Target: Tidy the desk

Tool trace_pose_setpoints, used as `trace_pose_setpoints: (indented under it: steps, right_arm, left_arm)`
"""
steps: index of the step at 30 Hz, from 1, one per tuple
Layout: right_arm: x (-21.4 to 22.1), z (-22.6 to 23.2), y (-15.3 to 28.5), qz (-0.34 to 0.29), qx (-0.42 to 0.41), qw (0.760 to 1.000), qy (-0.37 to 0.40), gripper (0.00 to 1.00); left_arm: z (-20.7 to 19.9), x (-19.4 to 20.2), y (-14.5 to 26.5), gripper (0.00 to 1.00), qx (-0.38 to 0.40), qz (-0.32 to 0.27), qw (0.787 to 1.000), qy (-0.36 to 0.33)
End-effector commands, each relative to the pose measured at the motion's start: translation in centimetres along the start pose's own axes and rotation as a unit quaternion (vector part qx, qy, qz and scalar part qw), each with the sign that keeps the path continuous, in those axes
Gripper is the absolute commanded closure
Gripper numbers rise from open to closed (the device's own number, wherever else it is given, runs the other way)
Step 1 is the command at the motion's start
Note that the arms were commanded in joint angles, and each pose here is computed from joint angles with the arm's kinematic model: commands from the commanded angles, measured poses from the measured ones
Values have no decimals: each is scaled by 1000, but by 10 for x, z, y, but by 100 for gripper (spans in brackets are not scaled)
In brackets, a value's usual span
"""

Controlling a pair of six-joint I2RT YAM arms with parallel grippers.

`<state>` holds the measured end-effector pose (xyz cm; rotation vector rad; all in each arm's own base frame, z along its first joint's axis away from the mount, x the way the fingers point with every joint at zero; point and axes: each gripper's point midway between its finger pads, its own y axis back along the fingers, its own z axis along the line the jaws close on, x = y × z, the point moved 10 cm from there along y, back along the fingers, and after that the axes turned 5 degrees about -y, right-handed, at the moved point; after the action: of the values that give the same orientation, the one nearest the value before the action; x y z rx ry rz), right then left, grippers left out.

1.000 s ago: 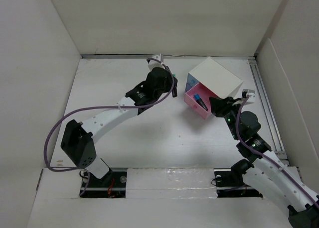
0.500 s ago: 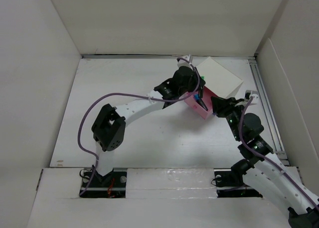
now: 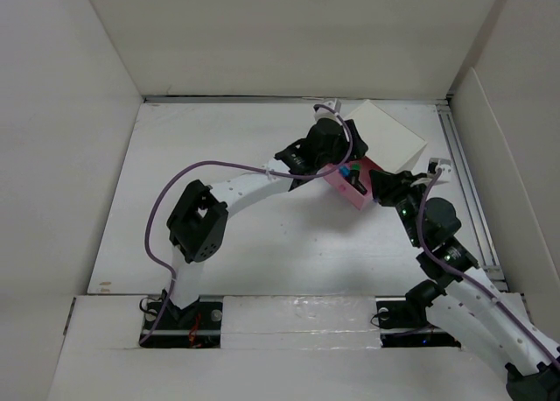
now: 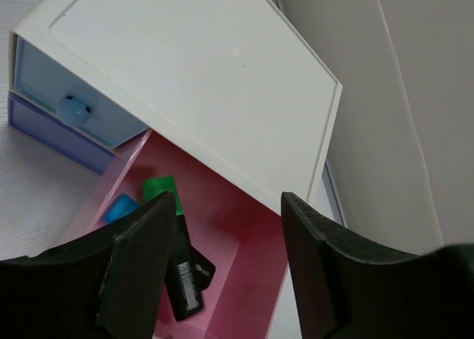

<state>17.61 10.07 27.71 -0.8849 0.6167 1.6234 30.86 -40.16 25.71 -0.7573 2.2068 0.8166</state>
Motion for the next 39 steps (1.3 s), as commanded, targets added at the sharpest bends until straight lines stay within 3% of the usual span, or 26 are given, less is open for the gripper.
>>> trace_pose_setpoints:
  steps: [1, 5, 6, 8, 11, 13, 15, 17, 20, 22, 27, 32, 39]
  right_arm:
    - [-7, 7, -1, -17, -13, 1000, -9, 61]
    - [-7, 6, -1, -17, -11, 1000, -8, 62]
    - [-8, 7, 0, -19, -13, 1000, -9, 61]
    - [-8, 6, 0, -19, -12, 1000, -9, 62]
    - [-9, 7, 1, -20, -16, 1000, -10, 64]
    - [-7, 8, 0, -15, -18, 1000, -9, 74]
    - [-7, 8, 0, -13, -22, 1000, -9, 79]
    - [-6, 9, -1, -10, -23, 1000, -9, 85]
    - [-6, 8, -2, -9, -21, 1000, -8, 85]
    - [-6, 9, -2, -10, -22, 1000, -8, 82]
    - [-5, 8, -3, -8, -21, 1000, -9, 68]
    - [-3, 8, -5, -4, -19, 1000, -6, 66]
    - [-2, 8, -6, -3, -17, 1000, -6, 65]
  left_arm:
    - [-19, -26, 15, 44, 37, -36, 999, -4]
    - [-20, -35, 24, 45, 23, -47, 998, -25]
    - [-16, -46, 36, 51, -9, -82, 996, -41]
    - [-13, -49, 47, 52, -22, -94, 994, -47]
    - [21, -62, 61, 55, -74, -119, 989, -49]
    - [53, -76, 63, 51, -91, -126, 986, -58]
    - [87, -74, 58, 41, -106, -99, 987, -68]
    - [138, -79, 42, 38, -133, -56, 986, -78]
    - [184, -72, 14, 36, -72, 53, 991, -99]
    - [203, -62, 3, 35, -98, 104, 983, -113]
    - [229, -61, -24, 34, -153, 134, 962, -179]
    - [235, -61, -31, 32, -151, 141, 955, -214]
    - [252, -40, -41, 33, -138, 194, 943, -231]
